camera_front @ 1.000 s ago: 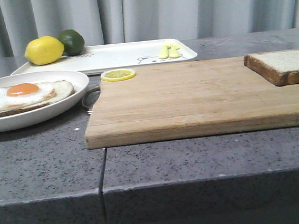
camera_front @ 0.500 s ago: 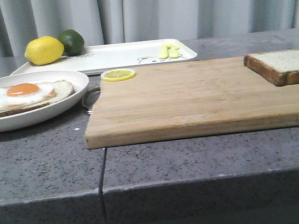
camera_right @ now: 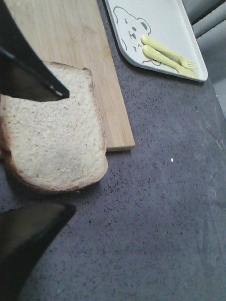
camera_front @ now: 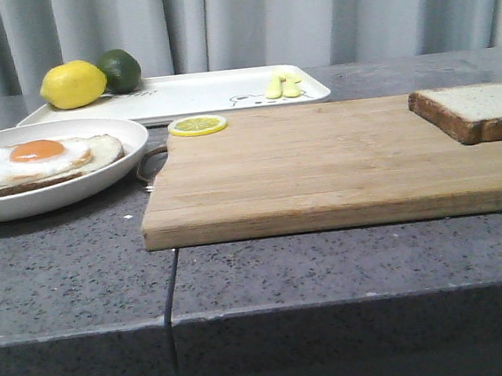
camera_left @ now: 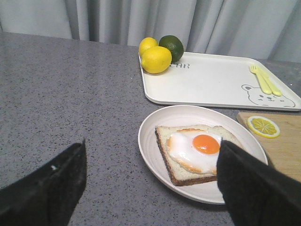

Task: Place bread and move sandwich to tray
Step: 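Lower the right gripper and grasp the bread slice edge, then lift the bread slice with the right gripper toward the egg plate, then lay the bread slice on the egg toast and open the right gripper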

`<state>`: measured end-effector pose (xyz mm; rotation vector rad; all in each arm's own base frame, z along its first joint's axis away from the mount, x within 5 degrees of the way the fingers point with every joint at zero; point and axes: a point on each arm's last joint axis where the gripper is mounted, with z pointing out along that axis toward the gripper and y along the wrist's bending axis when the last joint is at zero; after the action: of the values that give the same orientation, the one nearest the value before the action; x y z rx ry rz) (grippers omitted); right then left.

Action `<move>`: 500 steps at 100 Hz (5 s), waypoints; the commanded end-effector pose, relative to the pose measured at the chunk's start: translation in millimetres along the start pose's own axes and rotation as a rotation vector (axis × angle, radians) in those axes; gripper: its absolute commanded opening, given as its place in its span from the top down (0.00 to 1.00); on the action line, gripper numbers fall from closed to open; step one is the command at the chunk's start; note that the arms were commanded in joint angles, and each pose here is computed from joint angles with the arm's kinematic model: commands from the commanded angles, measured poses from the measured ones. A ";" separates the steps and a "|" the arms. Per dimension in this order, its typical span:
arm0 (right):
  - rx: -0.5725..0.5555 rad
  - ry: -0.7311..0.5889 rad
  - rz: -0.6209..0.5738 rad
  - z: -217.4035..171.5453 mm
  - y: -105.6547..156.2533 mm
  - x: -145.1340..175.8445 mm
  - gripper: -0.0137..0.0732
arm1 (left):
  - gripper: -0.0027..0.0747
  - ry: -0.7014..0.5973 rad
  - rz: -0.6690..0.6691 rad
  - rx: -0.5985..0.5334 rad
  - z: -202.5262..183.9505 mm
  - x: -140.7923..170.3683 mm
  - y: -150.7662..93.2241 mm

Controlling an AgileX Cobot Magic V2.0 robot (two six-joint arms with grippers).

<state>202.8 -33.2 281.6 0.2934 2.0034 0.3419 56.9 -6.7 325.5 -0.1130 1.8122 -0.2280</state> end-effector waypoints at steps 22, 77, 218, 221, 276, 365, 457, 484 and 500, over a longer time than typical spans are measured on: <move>0.003 -0.031 0.053 27.7 -13.7 -9.8 0.30 | 0.27 -0.091 -0.015 0.027 -2.1 -16.0 -4.0; -0.039 0.084 0.162 57.8 -24.9 7.5 0.30 | 0.27 -0.091 -0.015 0.027 -2.1 -16.0 -4.0; -0.235 0.168 0.251 69.8 -14.6 18.1 0.91 | 0.27 -0.091 -0.015 0.027 -2.1 -16.0 -4.0; -0.254 0.149 0.249 65.0 -10.6 14.3 0.91 | 0.27 -0.091 -0.015 0.027 -2.1 -16.0 -4.0; -0.630 -0.036 0.292 -11.7 72.5 -16.5 0.91 | 0.27 -0.091 -0.015 0.027 -2.1 -16.0 -4.0; -0.776 0.220 0.296 26.6 238.7 -8.4 0.91 | 0.27 -0.091 -0.015 0.027 -2.1 -16.0 -4.0; -0.589 0.420 0.412 103.2 340.1 73.4 0.91 | 0.27 -0.091 -0.015 0.027 -2.1 -16.0 -4.0; -0.545 0.433 0.409 114.9 337.8 85.6 0.91 | 0.27 -0.091 -0.015 0.027 -2.1 -16.0 -4.0; -0.539 0.435 0.406 116.6 337.5 87.5 0.90 | 0.27 -0.091 -0.015 0.027 -2.1 -16.0 -4.0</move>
<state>290.4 326.4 248.1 0.2629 2.2456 1.1670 56.9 -6.7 325.5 -0.1134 1.8122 -0.2283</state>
